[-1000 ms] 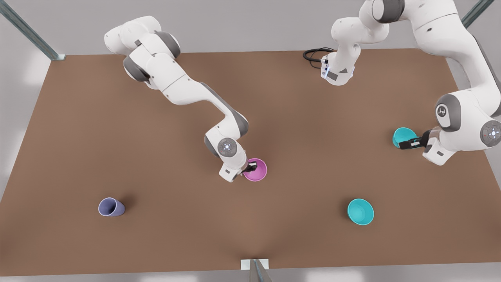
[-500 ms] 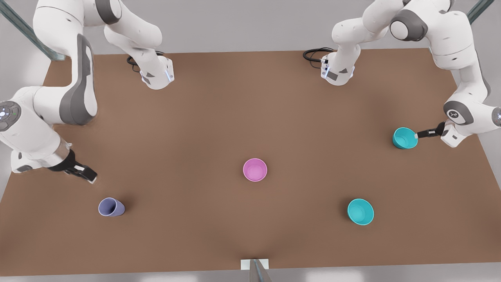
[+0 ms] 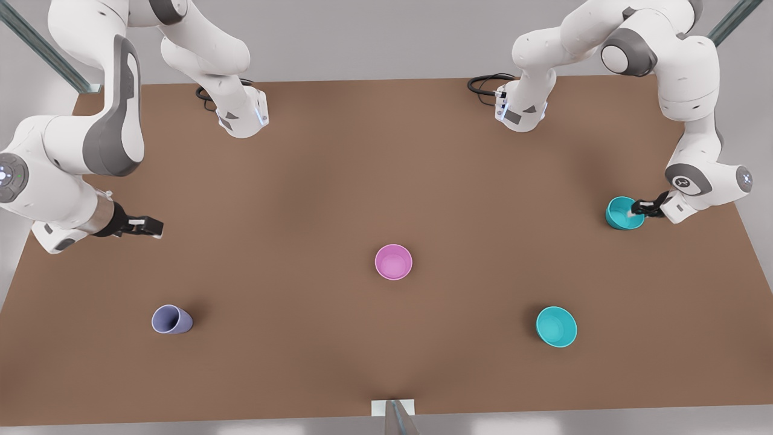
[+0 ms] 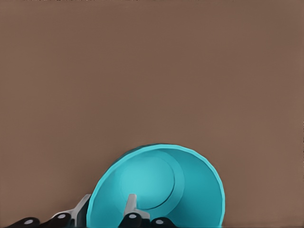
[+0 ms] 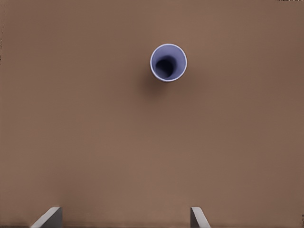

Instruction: Stack the blue bowl on the pink bowl

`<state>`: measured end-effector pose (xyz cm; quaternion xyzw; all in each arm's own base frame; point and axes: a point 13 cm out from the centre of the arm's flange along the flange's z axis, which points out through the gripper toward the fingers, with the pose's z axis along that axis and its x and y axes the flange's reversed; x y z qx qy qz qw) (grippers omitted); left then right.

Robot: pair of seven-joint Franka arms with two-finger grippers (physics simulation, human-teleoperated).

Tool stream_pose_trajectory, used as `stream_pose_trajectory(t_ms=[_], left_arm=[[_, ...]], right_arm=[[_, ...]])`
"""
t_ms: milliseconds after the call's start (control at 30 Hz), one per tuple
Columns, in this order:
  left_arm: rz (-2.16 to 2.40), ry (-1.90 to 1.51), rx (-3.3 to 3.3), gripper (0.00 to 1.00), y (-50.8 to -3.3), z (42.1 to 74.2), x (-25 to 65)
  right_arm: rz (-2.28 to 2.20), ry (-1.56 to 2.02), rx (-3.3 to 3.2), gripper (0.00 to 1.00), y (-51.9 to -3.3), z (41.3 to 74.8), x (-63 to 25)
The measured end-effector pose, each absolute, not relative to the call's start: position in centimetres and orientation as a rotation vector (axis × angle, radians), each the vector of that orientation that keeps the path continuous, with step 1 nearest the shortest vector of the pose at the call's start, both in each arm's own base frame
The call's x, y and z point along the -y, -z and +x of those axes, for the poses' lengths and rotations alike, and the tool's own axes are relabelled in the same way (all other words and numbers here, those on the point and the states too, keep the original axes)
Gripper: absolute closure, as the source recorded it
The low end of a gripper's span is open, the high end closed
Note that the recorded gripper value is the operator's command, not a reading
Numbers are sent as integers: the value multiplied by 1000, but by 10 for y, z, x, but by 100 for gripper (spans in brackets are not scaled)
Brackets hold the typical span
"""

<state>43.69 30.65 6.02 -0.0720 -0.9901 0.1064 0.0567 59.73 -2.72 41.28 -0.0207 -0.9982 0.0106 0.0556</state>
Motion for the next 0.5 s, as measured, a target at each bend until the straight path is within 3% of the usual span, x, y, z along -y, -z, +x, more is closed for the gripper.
stream_pose_trajectory(t_ms=[167, 267, 367, 500], left_arm=[[-354, -326, 3021, 79, -74, 453, -296], [-620, -282, 3052, 79, -149, 517, -233], [-1018, -227, 2925, 79, -208, 575, -80], [-1338, -220, 2733, 79, -225, 606, 177]], right_arm=[[29, -22, 3018, 0, -409, 594, 27], [72, -17, 3011, 0, -406, 593, 27], [101, -13, 3010, 0, -405, 593, 30], [139, -8, 3009, 0, -405, 593, 30]])
